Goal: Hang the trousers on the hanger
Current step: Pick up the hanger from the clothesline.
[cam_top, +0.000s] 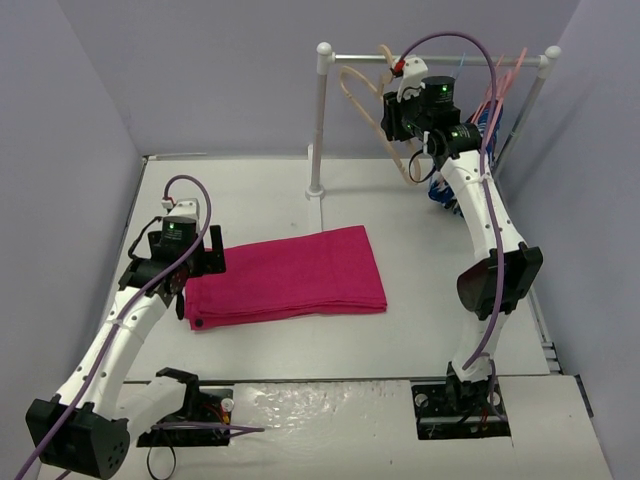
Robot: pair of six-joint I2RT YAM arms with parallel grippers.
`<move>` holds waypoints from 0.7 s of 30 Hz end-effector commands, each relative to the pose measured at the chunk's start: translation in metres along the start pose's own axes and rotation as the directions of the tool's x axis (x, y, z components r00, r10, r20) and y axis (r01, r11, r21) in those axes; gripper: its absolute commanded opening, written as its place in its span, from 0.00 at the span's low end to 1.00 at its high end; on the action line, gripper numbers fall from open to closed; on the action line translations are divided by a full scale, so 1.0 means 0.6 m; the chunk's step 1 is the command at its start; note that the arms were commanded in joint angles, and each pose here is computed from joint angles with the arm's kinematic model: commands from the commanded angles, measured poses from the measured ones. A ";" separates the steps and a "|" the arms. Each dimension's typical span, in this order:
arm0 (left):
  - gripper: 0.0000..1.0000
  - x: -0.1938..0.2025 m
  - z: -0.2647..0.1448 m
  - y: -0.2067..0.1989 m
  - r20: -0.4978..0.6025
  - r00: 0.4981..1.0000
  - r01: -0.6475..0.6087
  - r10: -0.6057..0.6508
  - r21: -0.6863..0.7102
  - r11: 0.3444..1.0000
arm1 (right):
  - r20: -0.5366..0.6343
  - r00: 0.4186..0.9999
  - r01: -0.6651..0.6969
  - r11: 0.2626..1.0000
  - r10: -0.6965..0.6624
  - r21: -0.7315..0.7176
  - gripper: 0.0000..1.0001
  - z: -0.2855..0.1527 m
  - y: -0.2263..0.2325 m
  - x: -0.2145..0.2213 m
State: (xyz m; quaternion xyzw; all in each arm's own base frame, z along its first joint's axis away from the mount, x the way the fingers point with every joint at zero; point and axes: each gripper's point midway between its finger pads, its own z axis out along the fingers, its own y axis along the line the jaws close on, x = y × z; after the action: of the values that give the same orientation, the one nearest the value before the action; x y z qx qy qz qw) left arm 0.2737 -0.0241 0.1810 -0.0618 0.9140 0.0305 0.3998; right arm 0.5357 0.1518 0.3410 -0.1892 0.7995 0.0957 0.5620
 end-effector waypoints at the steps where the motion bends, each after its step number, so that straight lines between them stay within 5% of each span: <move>1: 0.97 -0.033 -0.003 -0.006 0.053 0.999 0.002 -0.002 0.017 1.000 | 0.126 0.992 0.015 0.999 -0.019 0.030 0.28 -0.027 0.000 -0.073; 9: 0.97 -0.032 0.000 -0.006 0.049 0.999 -0.002 0.001 0.016 1.000 | 0.149 0.989 0.011 0.998 -0.019 0.054 0.00 -0.033 -0.004 -0.090; 21: 0.97 -0.028 0.004 -0.006 0.033 0.999 -0.008 0.007 0.015 1.000 | 0.258 0.966 0.003 0.995 -0.030 0.103 0.00 -0.112 0.003 -0.159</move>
State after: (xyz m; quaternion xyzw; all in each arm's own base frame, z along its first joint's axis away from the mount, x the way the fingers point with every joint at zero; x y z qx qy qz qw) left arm 0.2752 -0.0260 0.1742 -0.0564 0.9197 0.0301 0.3875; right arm 0.5323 0.1539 0.3606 -0.1715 0.7923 0.0760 0.5806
